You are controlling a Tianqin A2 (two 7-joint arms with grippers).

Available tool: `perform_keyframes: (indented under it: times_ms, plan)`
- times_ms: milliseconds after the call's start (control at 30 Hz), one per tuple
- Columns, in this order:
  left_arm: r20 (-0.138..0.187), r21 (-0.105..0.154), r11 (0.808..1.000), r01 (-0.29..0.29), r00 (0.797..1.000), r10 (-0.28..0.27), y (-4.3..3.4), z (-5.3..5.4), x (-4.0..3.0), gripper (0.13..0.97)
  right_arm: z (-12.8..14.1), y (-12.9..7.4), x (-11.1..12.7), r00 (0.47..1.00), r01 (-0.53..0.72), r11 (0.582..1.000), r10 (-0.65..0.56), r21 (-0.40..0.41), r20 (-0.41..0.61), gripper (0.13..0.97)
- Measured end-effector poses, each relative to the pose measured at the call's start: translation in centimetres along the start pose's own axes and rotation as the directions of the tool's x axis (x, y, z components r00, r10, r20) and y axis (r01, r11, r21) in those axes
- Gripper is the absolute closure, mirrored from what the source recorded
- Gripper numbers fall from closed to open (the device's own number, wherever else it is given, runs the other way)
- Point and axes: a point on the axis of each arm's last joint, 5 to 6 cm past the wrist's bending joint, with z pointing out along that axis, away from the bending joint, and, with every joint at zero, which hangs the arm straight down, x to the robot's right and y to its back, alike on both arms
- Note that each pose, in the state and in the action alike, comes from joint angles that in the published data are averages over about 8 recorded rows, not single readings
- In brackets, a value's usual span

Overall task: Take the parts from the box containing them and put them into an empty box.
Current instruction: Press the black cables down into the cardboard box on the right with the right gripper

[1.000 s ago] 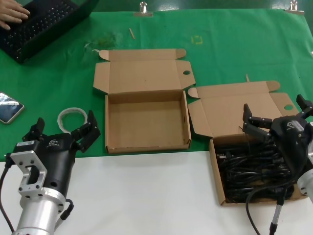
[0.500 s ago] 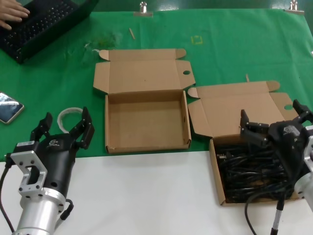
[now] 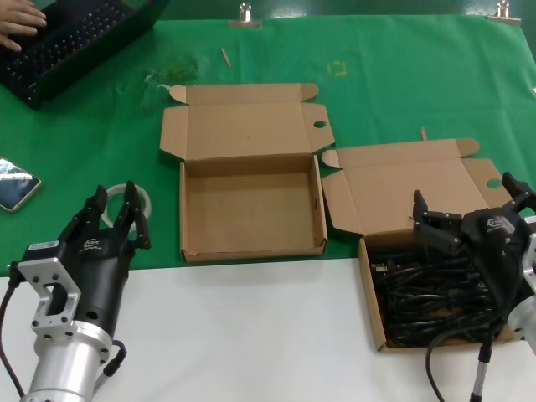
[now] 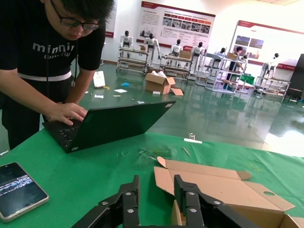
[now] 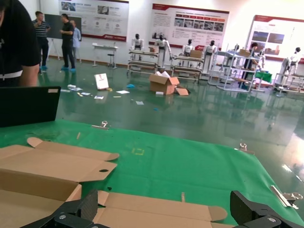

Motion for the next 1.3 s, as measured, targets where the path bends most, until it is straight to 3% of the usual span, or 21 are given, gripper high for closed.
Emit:
perform_keyframes:
  times_ms: [333,767,1067,1300]
  plan:
    - [0.000,0.000,1.000,0.000,1.000,0.000,0.00,0.0,0.00,0.859,0.0,-0.3,1.2,0.999,0.023,1.000,-0.022,-0.013,0.038,0.130]
    - [0.000,0.000,1.000,0.000,1.000,0.000,0.00,0.0,0.00,0.934,0.6,-3.1,4.7,0.969,0.151,0.989,-0.148,0.001,0.199,0.130]
    - [0.000,0.000,1.000,0.000,1.000,0.000,0.00,0.0,0.00,0.941,1.1,-6.8,7.7,0.885,0.308,0.951,-0.297,0.028,0.359,0.130]
    - [0.000,0.000,1.000,0.000,1.000,0.000,0.00,0.0,0.00,0.941,1.2,-8.9,9.3,0.755,0.469,0.882,-0.426,0.042,0.499,0.130]
